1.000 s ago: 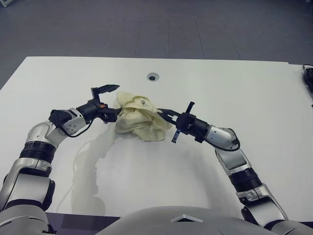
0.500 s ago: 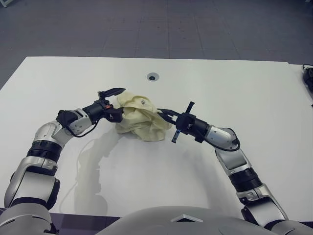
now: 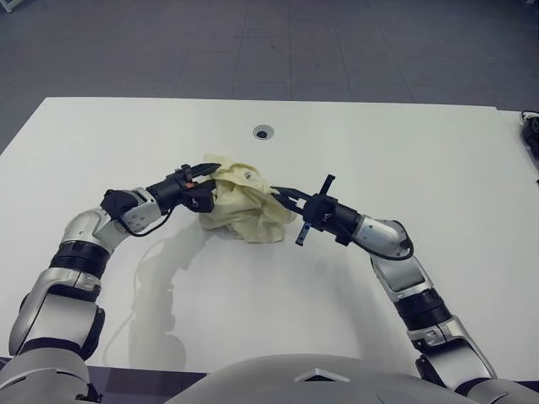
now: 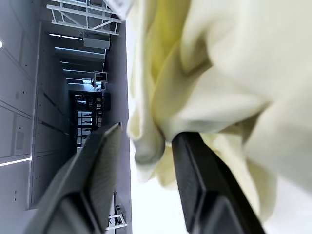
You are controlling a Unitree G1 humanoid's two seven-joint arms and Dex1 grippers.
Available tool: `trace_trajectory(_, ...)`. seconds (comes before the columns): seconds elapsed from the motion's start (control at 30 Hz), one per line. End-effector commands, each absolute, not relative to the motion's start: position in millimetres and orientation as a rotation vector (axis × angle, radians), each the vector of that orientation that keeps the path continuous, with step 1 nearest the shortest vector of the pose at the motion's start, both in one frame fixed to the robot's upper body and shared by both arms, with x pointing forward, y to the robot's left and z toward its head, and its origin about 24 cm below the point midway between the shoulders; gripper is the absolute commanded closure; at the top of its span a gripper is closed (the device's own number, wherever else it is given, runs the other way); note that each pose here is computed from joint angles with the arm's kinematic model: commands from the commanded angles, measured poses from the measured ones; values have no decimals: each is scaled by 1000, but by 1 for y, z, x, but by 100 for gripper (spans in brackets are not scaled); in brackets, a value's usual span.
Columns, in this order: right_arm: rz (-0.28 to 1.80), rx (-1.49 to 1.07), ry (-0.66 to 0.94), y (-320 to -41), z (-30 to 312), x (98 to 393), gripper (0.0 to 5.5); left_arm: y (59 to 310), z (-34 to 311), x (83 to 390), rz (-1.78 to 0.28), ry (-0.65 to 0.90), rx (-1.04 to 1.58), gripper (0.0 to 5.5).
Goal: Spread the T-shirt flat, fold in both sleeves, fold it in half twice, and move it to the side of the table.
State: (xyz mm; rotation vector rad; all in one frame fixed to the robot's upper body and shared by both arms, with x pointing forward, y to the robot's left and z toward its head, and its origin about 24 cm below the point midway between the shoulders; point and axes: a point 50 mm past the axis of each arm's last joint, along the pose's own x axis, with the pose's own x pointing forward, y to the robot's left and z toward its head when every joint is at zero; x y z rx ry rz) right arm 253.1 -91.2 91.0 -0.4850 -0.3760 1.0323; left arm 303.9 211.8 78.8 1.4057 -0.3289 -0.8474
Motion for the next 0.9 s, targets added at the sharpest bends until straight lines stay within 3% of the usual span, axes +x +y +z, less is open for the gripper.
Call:
trace_trajectory(0.03, 1035, -493, -379, -92, 91, 251, 550, 211, 78, 306, -864, -318, 1419, 458)
trace_trajectory(0.2, 1033, -491, -378, -92, 90, 251, 550, 214, 83, 306, -862, -319, 1427, 538)
trace_trajectory(0.33, 1030, -491, -377, -92, 90, 251, 550, 218, 86, 306, -855, -311, 1433, 547)
trace_trajectory(0.37, 1030, -491, -377, -92, 89, 251, 550, 219, 85, 306, -856, -304, 1427, 511)
trace_trajectory(0.9, 1020, -492, -379, -93, 90, 252, 550, 229, 98, 308, -828, -291, 1445, 250)
